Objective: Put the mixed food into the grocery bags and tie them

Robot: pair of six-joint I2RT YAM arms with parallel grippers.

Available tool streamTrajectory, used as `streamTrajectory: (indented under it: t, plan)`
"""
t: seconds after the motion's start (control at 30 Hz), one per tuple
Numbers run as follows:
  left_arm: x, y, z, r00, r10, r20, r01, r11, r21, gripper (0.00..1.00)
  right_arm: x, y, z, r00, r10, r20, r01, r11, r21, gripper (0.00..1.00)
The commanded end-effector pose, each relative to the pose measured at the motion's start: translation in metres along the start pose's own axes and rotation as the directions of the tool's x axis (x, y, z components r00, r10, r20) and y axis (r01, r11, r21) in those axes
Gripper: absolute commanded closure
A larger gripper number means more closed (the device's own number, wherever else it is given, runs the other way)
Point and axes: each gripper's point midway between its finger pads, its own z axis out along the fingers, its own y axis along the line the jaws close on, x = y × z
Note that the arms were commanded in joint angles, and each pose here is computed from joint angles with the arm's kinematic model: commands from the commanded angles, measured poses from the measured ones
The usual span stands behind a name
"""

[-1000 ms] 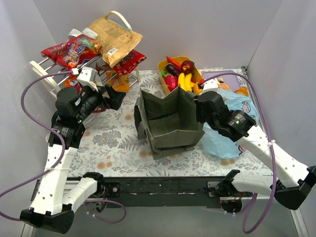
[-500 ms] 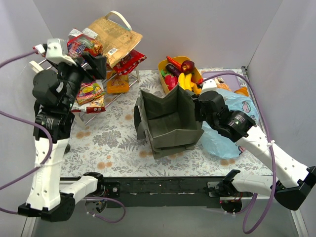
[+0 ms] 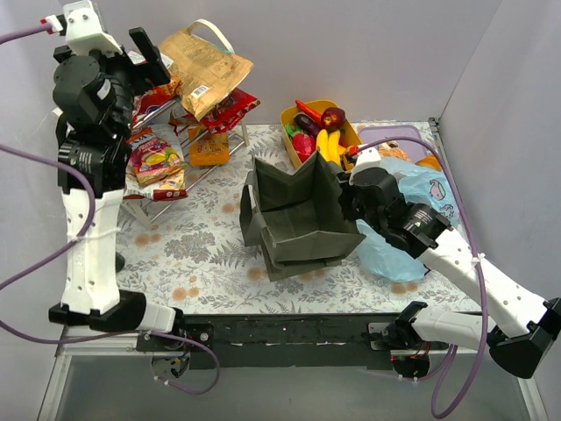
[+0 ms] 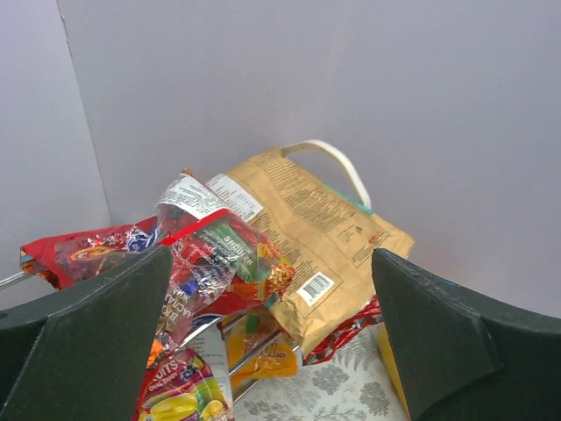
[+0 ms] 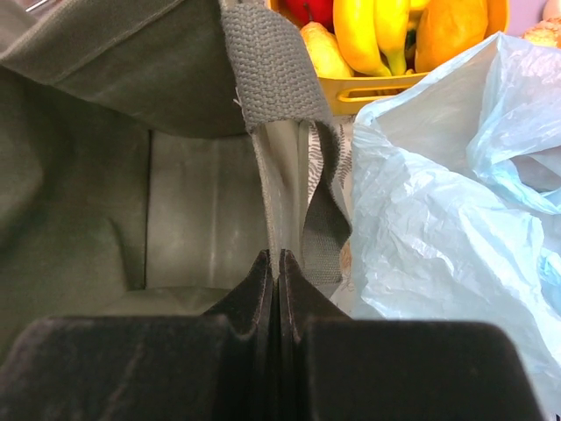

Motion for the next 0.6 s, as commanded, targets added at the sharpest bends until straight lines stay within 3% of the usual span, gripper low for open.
streamTrajectory:
  t: [0.0,0.17,0.57]
  plan:
    - [0.029,0.016,0.024,0.994,0.071,-0.088,-0.075,0.996,-0.038,0.02,-0.019,0.009,-0.008,0.995,0.054,0.090,-0.048,0.997,-0.065,0.99]
    - [0.052,0.023,0.050,0.990,0.006,-0.142,-0.009,1.000,-0.025,0.02,-0.018,0.007,-0.012,0.994,0.054,0.096,-0.048,0.997,-0.066,0.99]
    - [0.088,0.044,0.084,0.982,0.009,-0.190,-0.031,0.993,-0.113,0.02,-0.011,0.017,-0.011,0.996,0.050,0.075,-0.041,0.992,-0.122,0.99]
